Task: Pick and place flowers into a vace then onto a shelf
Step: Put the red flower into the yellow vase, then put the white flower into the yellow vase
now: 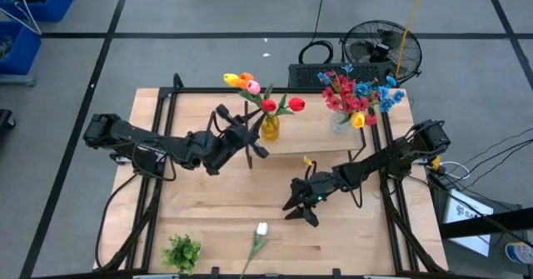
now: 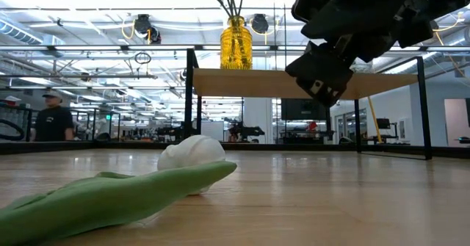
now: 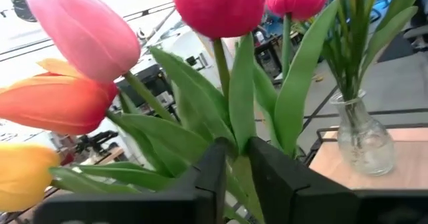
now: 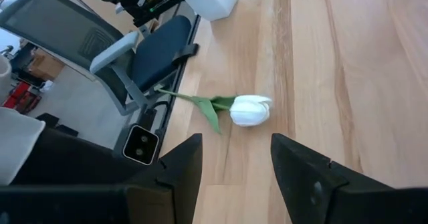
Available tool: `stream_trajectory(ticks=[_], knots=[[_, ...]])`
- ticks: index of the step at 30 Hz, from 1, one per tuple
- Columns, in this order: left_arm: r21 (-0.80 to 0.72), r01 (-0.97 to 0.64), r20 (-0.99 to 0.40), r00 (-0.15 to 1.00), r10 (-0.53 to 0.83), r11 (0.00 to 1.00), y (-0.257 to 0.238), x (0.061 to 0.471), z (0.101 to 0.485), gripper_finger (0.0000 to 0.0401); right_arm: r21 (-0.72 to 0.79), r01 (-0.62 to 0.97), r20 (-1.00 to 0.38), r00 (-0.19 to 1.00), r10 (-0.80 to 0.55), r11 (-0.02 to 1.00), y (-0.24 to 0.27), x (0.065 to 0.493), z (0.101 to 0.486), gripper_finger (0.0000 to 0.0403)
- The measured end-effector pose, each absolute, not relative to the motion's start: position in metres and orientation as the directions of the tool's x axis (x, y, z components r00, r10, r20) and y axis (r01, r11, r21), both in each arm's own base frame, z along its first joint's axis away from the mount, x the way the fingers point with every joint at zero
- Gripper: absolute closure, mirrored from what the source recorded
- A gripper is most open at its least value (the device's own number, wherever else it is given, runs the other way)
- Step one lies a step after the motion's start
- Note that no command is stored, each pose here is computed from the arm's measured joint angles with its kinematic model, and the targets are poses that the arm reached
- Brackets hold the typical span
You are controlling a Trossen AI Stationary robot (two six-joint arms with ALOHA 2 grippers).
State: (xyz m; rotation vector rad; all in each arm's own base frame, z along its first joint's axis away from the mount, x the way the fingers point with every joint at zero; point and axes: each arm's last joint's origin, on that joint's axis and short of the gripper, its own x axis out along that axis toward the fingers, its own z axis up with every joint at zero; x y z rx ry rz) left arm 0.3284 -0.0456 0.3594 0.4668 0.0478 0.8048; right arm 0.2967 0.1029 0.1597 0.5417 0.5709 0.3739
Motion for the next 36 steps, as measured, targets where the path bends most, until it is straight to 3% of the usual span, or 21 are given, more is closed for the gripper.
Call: stream_trajectory(ticks=[9, 17, 22, 27, 29, 32, 36], knots=[[0.418, -0.644, 0.110, 0.736, 0.668, 0.641, -0.051, 0.329, 0.355, 0.0217, 0.573, -0.187, -0.407, 0.781, 0.475, 0.798, 0.103, 0.297, 0.160, 0.0234], [0.538, -0.623, 0.089, 0.712, 0.696, 0.568, -0.079, 0.321, 0.355, 0.0194, 0.541, -0.214, -0.407, 0.780, 0.476, 0.813, 0.103, 0.297, 0.160, 0.0234], [0.369, -0.628, 0.055, 0.751, 0.658, 0.685, -0.111, 0.310, 0.350, 0.0194, 0.534, -0.219, -0.407, 0.780, 0.475, 0.816, 0.103, 0.297, 0.160, 0.0234], [0.137, -0.547, -0.075, 0.826, 0.559, 0.826, -0.140, 0.299, 0.326, 0.0194, 0.534, -0.219, -0.407, 0.780, 0.475, 0.816, 0.103, 0.297, 0.159, 0.0234], [0.014, -0.449, -0.157, 0.881, 0.446, 0.893, -0.150, 0.294, 0.315, 0.0194, 0.534, -0.219, -0.407, 0.780, 0.475, 0.816, 0.103, 0.297, 0.159, 0.0234], [-0.254, -0.244, -0.329, 0.932, 0.154, 0.936, -0.163, 0.289, 0.301, 0.0194, 0.533, -0.220, -0.407, 0.780, 0.475, 0.817, 0.103, 0.297, 0.160, 0.0234], [-0.444, -0.129, -0.601, 0.777, -0.188, 0.887, -0.172, 0.282, 0.274, 0.0194, 0.481, -0.259, -0.407, 0.780, 0.475, 0.837, 0.103, 0.297, 0.159, 0.0234]])
